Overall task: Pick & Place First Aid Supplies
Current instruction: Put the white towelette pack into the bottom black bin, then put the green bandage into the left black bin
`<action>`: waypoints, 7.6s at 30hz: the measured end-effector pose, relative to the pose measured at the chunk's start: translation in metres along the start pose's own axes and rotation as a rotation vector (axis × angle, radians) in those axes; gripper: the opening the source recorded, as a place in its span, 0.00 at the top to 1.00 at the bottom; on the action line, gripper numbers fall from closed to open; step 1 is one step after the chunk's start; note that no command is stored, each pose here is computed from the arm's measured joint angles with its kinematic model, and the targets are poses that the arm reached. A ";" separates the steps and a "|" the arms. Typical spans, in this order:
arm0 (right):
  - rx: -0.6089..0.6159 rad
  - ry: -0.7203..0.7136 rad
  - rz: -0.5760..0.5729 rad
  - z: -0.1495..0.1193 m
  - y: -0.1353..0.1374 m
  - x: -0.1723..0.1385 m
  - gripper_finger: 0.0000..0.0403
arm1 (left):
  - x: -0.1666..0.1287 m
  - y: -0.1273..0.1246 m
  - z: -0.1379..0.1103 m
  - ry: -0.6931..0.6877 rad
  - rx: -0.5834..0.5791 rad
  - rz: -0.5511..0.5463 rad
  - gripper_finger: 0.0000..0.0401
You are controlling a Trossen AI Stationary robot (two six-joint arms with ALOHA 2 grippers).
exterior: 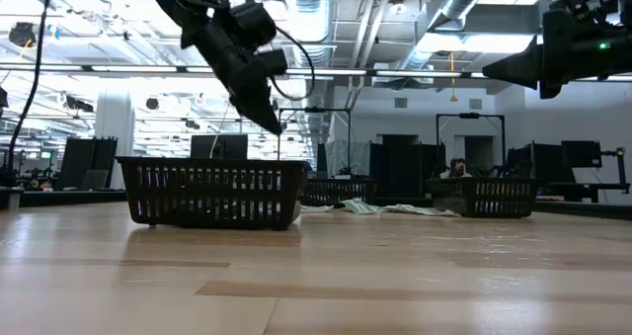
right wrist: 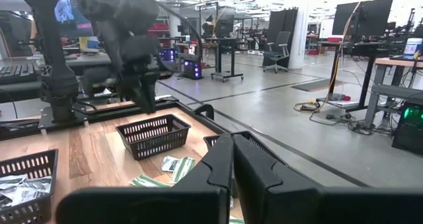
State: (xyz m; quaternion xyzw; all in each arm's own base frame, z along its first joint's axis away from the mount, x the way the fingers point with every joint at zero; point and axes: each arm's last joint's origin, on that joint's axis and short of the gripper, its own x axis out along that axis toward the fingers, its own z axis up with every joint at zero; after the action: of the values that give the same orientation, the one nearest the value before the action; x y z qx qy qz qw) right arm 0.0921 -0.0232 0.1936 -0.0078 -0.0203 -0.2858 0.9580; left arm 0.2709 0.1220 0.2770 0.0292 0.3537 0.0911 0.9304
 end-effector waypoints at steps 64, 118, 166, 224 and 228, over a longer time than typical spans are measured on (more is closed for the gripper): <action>0.000 0.000 0.000 0.000 0.000 0.000 0.98 | 0.101 -0.005 0.004 0.414 0.237 -0.086 0.69; 0.000 0.000 0.000 0.000 0.000 0.000 0.98 | 0.109 -0.016 0.002 0.467 0.310 -0.022 0.98; 0.000 0.000 0.000 0.000 0.000 0.000 0.98 | -0.048 -0.159 0.025 0.238 0.254 -0.204 0.99; 0.000 0.000 0.000 0.000 0.000 0.000 0.98 | -0.067 -0.212 -0.009 -0.117 -0.427 -0.102 0.81; 0.000 0.000 0.000 0.000 0.000 0.000 0.98 | -0.075 -0.191 -0.002 -0.173 -0.394 -0.063 0.81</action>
State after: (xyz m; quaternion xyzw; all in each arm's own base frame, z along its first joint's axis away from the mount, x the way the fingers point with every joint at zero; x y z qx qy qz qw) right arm 0.0921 -0.0231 0.1936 -0.0078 -0.0204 -0.2857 0.9581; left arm 0.2428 -0.0799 0.3022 -0.1564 0.2486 0.1264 0.9475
